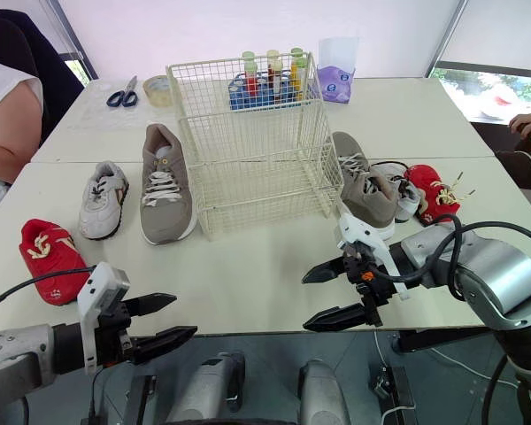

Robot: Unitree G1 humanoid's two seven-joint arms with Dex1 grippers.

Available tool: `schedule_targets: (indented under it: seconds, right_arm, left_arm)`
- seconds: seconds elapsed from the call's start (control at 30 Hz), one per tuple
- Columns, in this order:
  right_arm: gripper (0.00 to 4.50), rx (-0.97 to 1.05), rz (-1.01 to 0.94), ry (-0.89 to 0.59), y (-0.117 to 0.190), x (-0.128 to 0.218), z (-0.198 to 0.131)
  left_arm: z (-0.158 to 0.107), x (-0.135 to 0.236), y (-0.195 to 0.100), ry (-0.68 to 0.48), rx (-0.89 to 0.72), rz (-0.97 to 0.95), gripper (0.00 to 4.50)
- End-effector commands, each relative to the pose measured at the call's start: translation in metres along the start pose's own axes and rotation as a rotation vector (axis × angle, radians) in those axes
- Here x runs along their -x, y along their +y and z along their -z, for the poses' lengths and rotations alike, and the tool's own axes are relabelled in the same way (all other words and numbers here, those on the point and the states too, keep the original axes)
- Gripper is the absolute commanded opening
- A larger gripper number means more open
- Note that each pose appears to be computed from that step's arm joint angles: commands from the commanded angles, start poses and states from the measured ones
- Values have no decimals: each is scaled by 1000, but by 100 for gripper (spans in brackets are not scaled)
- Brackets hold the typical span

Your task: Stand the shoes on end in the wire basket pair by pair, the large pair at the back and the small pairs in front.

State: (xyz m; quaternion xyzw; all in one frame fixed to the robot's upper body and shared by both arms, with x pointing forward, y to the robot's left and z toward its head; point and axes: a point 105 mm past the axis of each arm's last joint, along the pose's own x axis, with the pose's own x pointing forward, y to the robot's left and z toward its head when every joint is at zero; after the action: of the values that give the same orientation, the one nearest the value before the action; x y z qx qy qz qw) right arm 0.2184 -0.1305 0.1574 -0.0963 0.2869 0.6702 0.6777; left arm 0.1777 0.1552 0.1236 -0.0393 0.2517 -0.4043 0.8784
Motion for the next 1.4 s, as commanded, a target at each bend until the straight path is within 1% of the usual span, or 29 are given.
schedule_targets:
  seconds: [0.03, 0.13, 0.43, 0.6, 0.67, 0.77, 0.93, 1.0, 1.07, 1.1, 1.17, 1.23, 1.27, 1.33, 1.4]
  right_arm:
    - [447, 39, 5, -12, -1, -1, -5]
    - [447, 48, 12, -15, -4, -2, -6]
    - [447, 69, 28, -15, -7, -4, -7]
    - [447, 92, 28, -2, -8, -3, -8]
    - [447, 130, 65, 21, -14, -1, -8]
    - [447, 248, 114, 62, -20, 12, -26]
    - [447, 437, 131, 130, -16, 44, -64]
    - [447, 507, 156, 139, -19, 57, -81]
    - [447, 585, 204, 141, -29, 66, -101]
    - [447, 607, 219, 147, -34, 68, -106]
    - [447, 667, 272, 199, -55, 68, -113]
    - [447, 724, 350, 267, -82, 65, -116]
    - [447, 730, 359, 300, -91, 63, -115]
    - [447, 741, 347, 351, -104, 60, -111]
    - [447, 737, 346, 358, -115, 55, -113]
  left_arm:
    - [-7, 0, -2, -31, -26, -2, 450]
    - [-9, -1, -3, -50, -13, 7, 450]
    - [-12, -2, -3, -56, -12, 11, 450]
    - [-17, -4, -1, -77, -53, 4, 450]
    - [-19, -4, 2, -84, -82, -12, 450]
    - [-21, -1, 2, -72, -98, -8, 450]
    - [-20, 13, 0, -3, -157, 13, 450]
    - [-32, 21, 5, -11, -191, 3, 450]
    - [-54, 31, 10, -53, -233, -16, 450]
    - [-60, 34, 11, -65, -246, -22, 450]
    - [-72, 36, 10, -77, -284, -17, 450]
    - [-79, 36, 7, -77, -314, -6, 450]
    - [-80, 36, 6, -70, -324, -3, 450]
    - [-82, 37, 4, -60, -337, -4, 450]
    - [-86, 39, 1, -68, -347, -9, 450]
